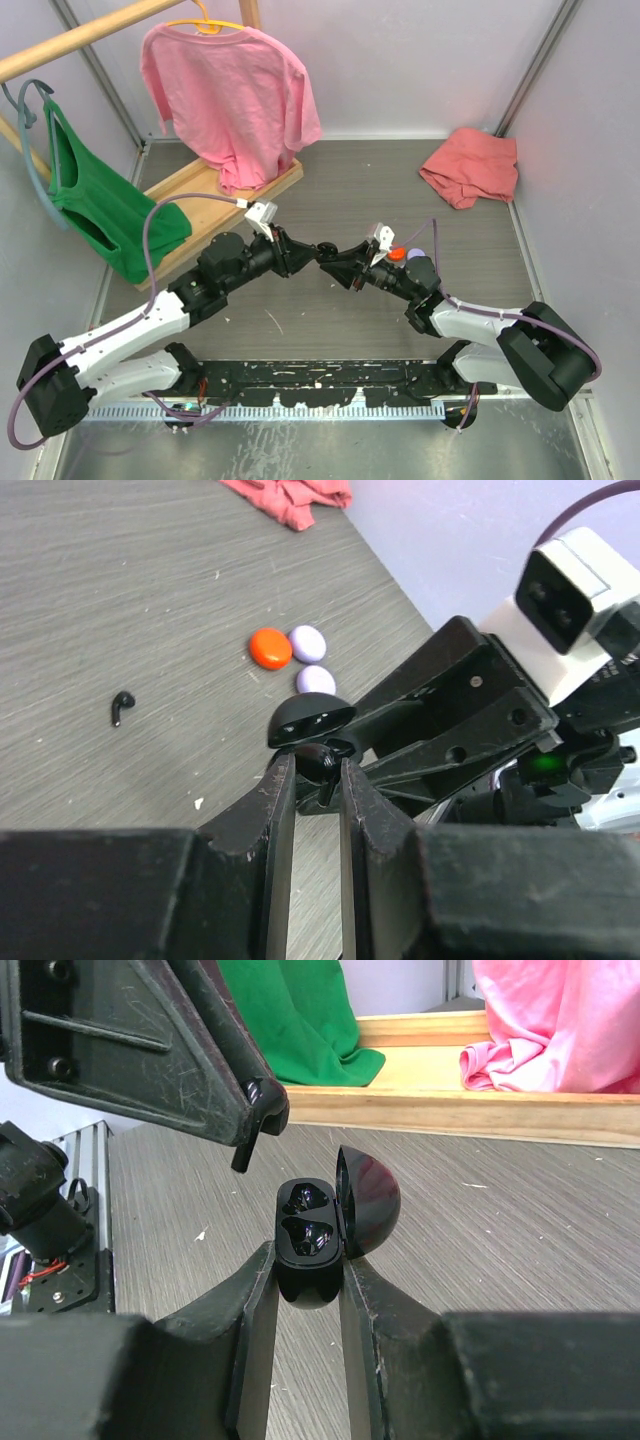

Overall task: Insert the wireless bluetooth earbuds into the charging case
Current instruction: Place the earbud in the charging case.

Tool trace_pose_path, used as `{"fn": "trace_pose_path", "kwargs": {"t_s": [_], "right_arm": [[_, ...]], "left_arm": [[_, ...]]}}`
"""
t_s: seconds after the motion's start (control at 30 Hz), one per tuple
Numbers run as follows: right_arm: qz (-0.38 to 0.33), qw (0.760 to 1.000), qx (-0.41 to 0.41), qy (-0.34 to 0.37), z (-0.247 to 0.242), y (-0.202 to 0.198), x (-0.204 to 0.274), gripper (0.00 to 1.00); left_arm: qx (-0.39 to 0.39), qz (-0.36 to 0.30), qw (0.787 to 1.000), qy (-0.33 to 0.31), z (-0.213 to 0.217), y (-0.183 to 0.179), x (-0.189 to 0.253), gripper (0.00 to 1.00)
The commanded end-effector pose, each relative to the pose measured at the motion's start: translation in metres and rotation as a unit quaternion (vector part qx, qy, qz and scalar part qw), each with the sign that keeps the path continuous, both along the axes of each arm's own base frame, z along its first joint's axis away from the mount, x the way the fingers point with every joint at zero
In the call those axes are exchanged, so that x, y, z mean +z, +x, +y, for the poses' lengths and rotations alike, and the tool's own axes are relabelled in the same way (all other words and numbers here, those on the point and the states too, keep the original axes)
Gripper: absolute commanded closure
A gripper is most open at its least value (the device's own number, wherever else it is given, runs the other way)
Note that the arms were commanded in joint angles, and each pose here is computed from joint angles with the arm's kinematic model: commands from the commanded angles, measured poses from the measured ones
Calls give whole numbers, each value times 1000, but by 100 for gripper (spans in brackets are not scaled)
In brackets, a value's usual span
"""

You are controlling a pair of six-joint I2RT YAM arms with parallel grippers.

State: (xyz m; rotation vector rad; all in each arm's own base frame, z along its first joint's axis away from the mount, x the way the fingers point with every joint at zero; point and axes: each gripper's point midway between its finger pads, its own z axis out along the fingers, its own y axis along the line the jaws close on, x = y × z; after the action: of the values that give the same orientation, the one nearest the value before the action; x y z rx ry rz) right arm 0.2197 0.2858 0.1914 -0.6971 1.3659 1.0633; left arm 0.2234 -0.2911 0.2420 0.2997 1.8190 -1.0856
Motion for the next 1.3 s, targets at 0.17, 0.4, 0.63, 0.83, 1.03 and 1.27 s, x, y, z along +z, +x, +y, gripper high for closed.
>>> {"fn": "trace_pose_path", "kwargs": {"t_s": [0.17,0.4,0.63,0.83,1.03,1.27], "right_arm": [[-67,997,-10,45,3,4,42,98],[-105,993,-13,52,1,0,49,97],[-114,992,-14,48,1,0,50,98],[-115,992,-15,44,2,0,49,98],[-117,992,-15,42,2,0,48,98],[-118,992,-15,41,2,0,48,98]], "left_arm": [[4,-84,996,-43,-14,-1,38,87],[10,-92,995,-33,-20,0,33,87],[19,-100,994,-42,-24,3,34,87],[25,-109,993,-48,-25,4,38,87],[29,-117,991,-49,-25,5,40,87],[33,-123,991,-43,-25,8,38,86]]}}
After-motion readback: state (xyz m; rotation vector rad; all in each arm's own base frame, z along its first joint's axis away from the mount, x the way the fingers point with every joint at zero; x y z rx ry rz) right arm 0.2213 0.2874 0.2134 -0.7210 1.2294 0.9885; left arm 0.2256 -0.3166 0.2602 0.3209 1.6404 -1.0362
